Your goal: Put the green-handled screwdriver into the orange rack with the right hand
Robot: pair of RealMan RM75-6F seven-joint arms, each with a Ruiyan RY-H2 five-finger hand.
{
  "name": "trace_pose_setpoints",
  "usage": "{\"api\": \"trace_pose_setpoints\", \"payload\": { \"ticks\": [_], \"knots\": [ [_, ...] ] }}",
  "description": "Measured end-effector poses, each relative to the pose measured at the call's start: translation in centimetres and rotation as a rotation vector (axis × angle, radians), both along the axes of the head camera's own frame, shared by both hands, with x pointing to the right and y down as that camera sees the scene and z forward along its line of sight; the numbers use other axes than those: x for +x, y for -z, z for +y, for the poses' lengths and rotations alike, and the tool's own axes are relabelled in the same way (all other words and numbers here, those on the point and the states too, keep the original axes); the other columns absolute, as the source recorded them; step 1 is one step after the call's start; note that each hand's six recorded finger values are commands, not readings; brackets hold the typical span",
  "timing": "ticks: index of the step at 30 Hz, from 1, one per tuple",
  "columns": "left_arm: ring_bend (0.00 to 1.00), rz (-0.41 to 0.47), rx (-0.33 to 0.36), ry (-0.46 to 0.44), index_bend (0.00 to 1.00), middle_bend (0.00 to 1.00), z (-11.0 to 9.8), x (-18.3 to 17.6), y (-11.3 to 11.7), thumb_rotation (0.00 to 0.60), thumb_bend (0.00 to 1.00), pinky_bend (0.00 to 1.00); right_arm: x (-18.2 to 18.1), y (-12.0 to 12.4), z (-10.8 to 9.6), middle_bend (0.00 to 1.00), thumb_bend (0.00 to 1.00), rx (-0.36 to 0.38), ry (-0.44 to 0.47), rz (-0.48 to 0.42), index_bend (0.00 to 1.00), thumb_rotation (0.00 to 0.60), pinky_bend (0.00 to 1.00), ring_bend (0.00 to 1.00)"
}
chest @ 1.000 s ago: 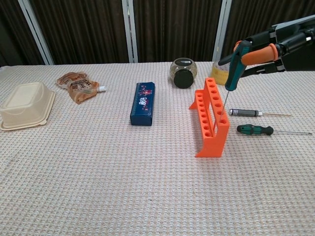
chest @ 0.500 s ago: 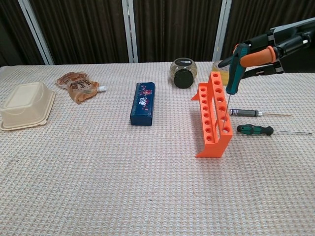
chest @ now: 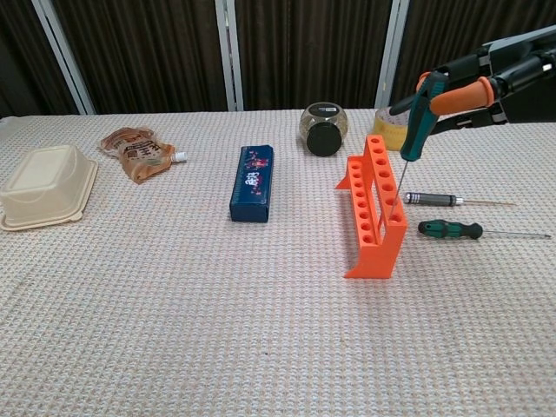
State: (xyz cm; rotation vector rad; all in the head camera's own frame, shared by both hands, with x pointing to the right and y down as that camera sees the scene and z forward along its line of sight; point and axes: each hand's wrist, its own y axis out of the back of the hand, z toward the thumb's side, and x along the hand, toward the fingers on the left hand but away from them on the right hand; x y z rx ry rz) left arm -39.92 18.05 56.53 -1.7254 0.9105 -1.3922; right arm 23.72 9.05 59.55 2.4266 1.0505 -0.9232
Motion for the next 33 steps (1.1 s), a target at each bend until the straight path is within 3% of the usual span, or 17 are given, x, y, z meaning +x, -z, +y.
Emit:
{"api": "trace_pose_setpoints", "payload": {
  "ticks": [33],
  "knots": [
    [0.00, 0.008, 0.003, -0.003, 0.22, 0.00, -0.1, 0.3, 0.0, 0.600, 0.33, 0.00, 0.3, 1.1, 0.1, 0.21, 0.32, 0.021, 0.030, 0.010, 0.59, 0.600, 0.00, 0.00]
  ]
}}
